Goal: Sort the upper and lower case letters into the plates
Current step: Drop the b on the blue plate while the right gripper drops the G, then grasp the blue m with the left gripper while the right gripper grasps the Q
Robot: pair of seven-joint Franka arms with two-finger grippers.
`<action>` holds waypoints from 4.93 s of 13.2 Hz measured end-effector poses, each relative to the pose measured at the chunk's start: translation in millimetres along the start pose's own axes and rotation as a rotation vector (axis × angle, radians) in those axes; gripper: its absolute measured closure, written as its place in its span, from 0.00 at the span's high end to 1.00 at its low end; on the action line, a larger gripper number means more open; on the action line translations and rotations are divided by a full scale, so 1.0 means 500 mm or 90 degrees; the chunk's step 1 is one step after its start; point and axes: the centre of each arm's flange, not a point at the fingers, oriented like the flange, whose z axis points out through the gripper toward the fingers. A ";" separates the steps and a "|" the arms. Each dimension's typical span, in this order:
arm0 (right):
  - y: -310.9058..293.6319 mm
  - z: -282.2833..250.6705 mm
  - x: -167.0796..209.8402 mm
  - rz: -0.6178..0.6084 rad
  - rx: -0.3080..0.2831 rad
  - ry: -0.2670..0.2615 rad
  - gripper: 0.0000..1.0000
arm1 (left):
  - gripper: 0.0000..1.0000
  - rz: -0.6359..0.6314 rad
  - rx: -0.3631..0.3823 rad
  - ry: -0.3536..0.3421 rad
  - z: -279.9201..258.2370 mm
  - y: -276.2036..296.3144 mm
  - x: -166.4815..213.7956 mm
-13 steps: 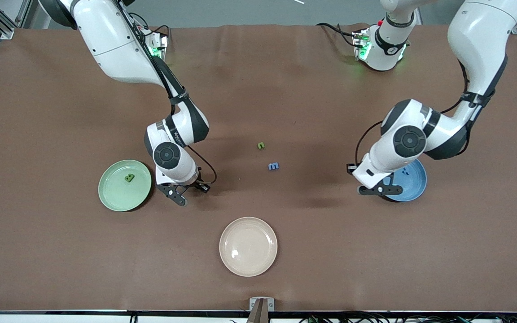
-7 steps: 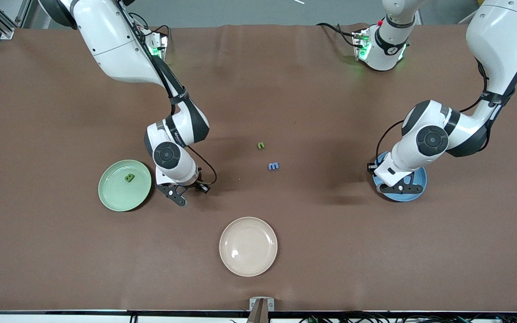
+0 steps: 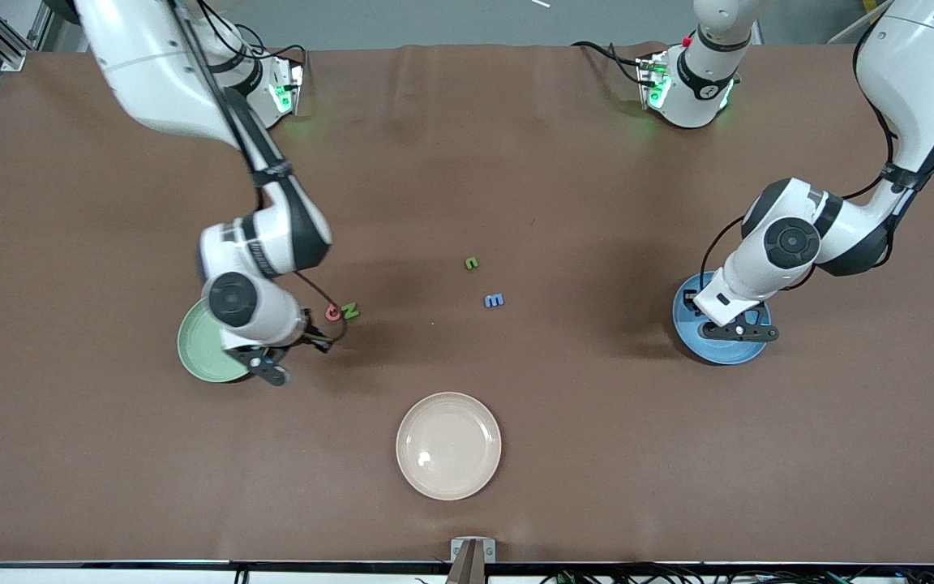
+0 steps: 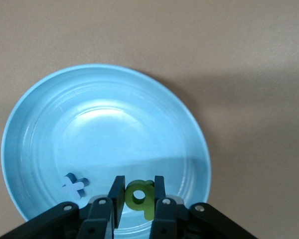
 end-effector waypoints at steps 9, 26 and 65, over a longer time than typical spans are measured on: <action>0.206 0.062 0.087 -0.082 0.012 -0.008 0.35 | 0.27 0.037 0.004 0.008 0.044 -0.045 -0.043; 0.214 0.085 0.062 -0.072 0.013 -0.011 0.84 | 0.99 0.052 0.015 0.051 -0.068 0.073 0.002; -0.029 0.203 -0.179 0.061 0.035 0.039 0.56 | 0.71 -0.202 -0.048 -0.020 0.035 0.842 0.013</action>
